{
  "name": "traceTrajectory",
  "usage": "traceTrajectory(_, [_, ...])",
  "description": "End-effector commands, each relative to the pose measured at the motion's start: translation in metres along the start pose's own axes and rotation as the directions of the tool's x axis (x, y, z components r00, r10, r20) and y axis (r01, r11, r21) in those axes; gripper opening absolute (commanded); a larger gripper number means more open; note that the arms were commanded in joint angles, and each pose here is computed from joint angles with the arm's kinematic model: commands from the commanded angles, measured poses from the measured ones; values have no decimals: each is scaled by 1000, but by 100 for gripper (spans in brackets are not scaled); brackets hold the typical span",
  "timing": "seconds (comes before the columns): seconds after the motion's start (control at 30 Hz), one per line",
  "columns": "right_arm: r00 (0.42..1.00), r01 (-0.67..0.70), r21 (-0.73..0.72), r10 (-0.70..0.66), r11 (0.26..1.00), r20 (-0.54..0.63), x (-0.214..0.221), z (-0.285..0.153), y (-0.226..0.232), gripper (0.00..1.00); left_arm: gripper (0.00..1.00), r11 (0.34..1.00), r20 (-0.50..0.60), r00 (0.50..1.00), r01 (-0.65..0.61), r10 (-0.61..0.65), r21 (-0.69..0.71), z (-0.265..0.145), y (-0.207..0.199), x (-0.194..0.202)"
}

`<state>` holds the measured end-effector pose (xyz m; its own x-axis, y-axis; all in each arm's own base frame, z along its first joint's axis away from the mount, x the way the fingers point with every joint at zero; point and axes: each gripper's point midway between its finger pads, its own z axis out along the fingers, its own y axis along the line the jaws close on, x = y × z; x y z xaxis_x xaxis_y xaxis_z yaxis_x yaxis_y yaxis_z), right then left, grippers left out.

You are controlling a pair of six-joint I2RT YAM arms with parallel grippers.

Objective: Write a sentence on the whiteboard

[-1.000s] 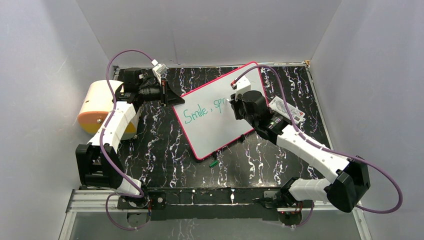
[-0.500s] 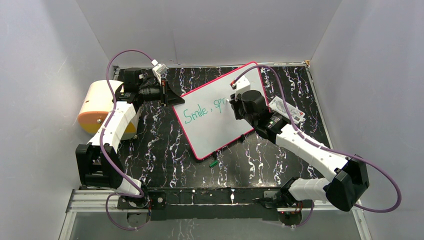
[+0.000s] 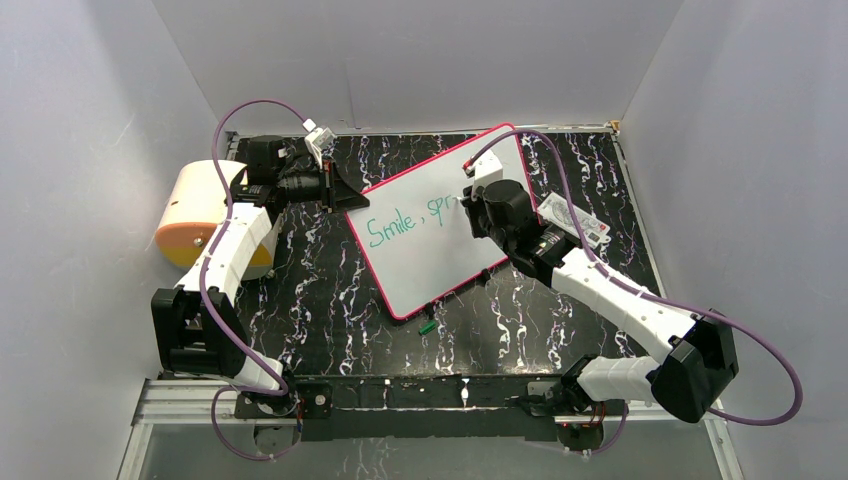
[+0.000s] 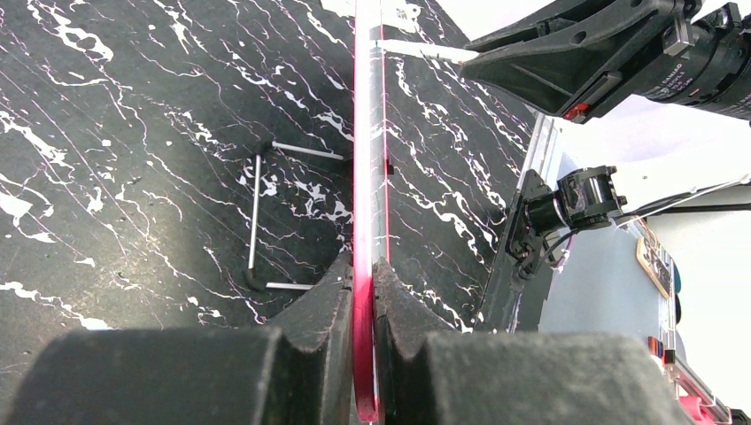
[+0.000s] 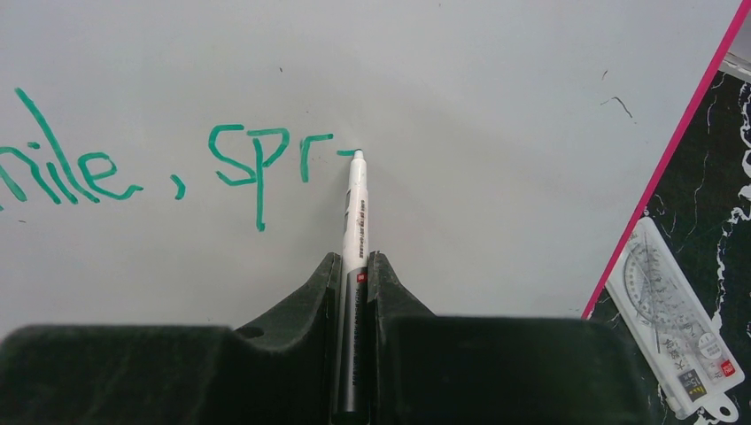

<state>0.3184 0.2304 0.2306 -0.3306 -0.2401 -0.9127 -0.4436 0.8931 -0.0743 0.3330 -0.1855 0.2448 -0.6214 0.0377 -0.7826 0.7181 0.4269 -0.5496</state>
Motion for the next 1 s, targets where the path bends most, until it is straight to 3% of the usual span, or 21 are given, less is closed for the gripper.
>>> traceTrajectory(0.0, [996,-40,33,37,999,77,-23,0,-8,0,0,998,-62,997,45,-47,-40,6,14,27])
traceTrajectory(0.5, [991,-45,1,45,999,127,-39,1,-2,0,0,998,-63,997,46,-48,-36,6,14,27])
traceTrajectory(0.97, [997,-22,-72,28,997,76,-30,1,11,0,0,998,-63,997,46,-48,-38,6,14,27])
